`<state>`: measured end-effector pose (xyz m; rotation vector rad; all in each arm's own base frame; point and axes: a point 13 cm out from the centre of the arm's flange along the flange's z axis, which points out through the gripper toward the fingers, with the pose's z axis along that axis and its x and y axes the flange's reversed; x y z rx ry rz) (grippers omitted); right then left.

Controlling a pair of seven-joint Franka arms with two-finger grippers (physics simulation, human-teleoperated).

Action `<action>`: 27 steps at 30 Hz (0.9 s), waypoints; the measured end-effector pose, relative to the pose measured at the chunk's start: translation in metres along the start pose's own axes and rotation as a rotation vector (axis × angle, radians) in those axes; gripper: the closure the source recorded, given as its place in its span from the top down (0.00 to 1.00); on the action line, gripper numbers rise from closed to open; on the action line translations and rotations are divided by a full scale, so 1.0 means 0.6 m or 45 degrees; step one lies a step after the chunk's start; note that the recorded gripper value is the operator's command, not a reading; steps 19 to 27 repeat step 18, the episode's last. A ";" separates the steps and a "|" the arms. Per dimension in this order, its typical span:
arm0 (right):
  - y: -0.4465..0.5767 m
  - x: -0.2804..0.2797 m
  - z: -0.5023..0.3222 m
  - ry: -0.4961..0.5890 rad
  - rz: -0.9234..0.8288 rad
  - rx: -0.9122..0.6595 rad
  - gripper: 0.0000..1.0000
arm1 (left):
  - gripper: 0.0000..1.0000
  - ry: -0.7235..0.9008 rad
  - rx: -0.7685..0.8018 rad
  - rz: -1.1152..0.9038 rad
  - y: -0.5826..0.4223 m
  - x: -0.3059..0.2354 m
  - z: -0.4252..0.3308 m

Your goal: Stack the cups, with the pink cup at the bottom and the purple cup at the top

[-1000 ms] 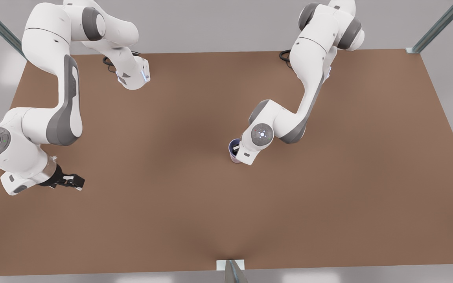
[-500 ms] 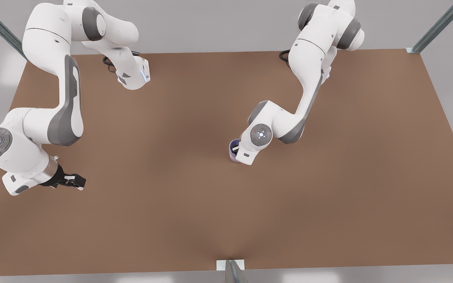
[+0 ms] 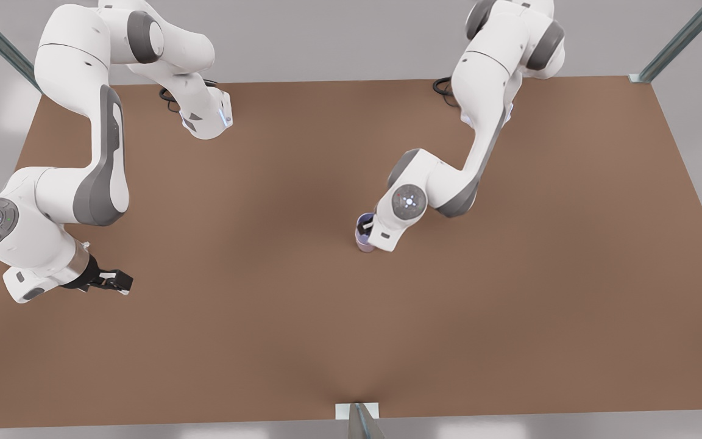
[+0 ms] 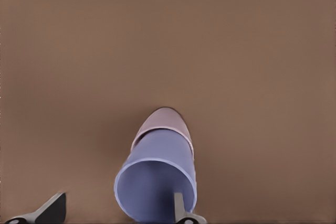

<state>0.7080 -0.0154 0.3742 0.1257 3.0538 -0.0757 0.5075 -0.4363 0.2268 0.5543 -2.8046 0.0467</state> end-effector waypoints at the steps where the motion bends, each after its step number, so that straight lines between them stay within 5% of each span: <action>1: 0.000 0.000 0.000 0.000 0.000 0.000 1.00 | 0.99 0.000 0.002 -0.001 0.002 0.001 -0.006; 6: 0.000 -0.001 0.000 -0.002 0.000 0.000 1.00 | 0.99 -0.036 0.018 -0.028 0.018 -0.031 -0.057; 12: 0.000 -0.001 0.000 -0.002 0.000 0.000 1.00 | 1.00 -0.252 0.041 -0.305 0.408 -0.341 -0.368; 18: 0.002 -0.001 0.000 -0.003 -0.002 0.000 1.00 | 1.00 -0.235 -0.064 -0.024 0.513 -0.286 -0.400; 27: 0.002 -0.001 0.000 -0.003 -0.002 0.000 1.00 | 1.00 -0.235 -0.064 -0.024 0.513 -0.286 -0.400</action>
